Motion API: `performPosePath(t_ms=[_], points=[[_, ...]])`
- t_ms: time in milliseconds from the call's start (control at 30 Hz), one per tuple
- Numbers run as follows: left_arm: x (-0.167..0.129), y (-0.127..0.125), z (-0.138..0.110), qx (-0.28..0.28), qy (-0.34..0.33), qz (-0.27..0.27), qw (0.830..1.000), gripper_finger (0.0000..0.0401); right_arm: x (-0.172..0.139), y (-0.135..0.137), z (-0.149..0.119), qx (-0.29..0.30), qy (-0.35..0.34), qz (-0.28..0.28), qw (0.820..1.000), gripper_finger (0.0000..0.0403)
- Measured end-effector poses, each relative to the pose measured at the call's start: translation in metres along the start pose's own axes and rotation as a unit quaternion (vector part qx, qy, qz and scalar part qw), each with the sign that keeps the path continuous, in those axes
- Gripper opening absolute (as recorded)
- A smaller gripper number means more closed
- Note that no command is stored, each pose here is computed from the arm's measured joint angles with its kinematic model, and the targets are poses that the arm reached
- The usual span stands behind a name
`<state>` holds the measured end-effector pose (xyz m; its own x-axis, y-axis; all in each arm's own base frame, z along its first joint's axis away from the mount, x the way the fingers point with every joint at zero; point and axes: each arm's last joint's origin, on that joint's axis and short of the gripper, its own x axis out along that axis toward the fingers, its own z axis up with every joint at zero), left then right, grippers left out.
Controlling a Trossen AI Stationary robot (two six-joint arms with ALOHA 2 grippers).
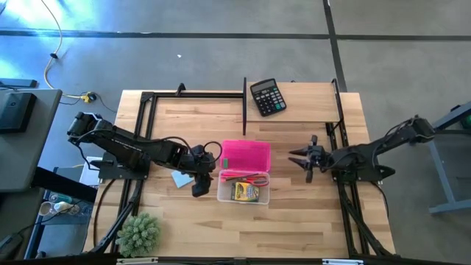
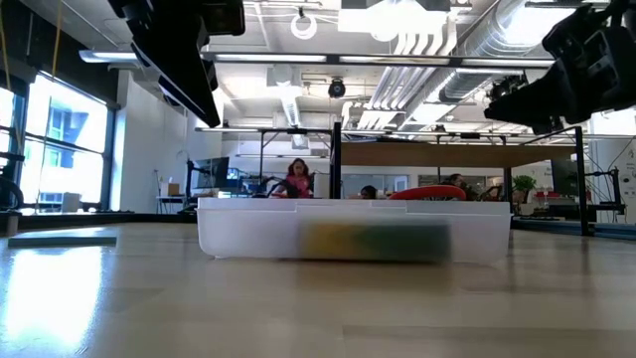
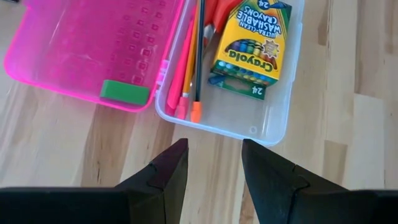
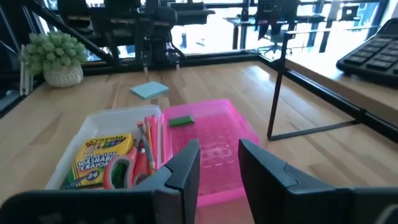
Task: Pack school essentials
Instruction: Put the blue sticky note into the pink supply box
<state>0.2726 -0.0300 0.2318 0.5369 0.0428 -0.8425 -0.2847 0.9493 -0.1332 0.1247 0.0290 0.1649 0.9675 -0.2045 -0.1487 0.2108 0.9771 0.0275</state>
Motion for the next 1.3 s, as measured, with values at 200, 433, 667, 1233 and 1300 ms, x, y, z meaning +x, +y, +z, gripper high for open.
performPosePath(t_ms=[200,433,667,1233,1300], points=[[0.000,0.000,0.000,0.000,0.000,0.000,1.000,0.0139,-0.009,-0.006,-0.001,-0.012,0.002,-0.005,1.000,0.0103],[0.000,0.000,0.000,0.000,0.001,0.000,1.000,0.0139,-0.017,-0.011,-0.003,-0.001,0.007,-0.005,1.000,0.0103],[0.000,0.000,-0.001,0.001,0.004,0.002,1.000,0.0139,-0.017,-0.011,-0.011,0.017,-0.017,0.005,1.000,0.0103],[-0.001,0.005,-0.010,-0.006,0.052,0.024,0.998,0.0139,-0.017,-0.015,-0.010,0.053,-0.026,-0.052,0.997,0.0103],[-0.001,0.006,-0.012,-0.013,0.062,0.030,0.998,0.0139,-0.017,-0.015,-0.010,0.055,-0.026,-0.051,0.997,0.0103]])
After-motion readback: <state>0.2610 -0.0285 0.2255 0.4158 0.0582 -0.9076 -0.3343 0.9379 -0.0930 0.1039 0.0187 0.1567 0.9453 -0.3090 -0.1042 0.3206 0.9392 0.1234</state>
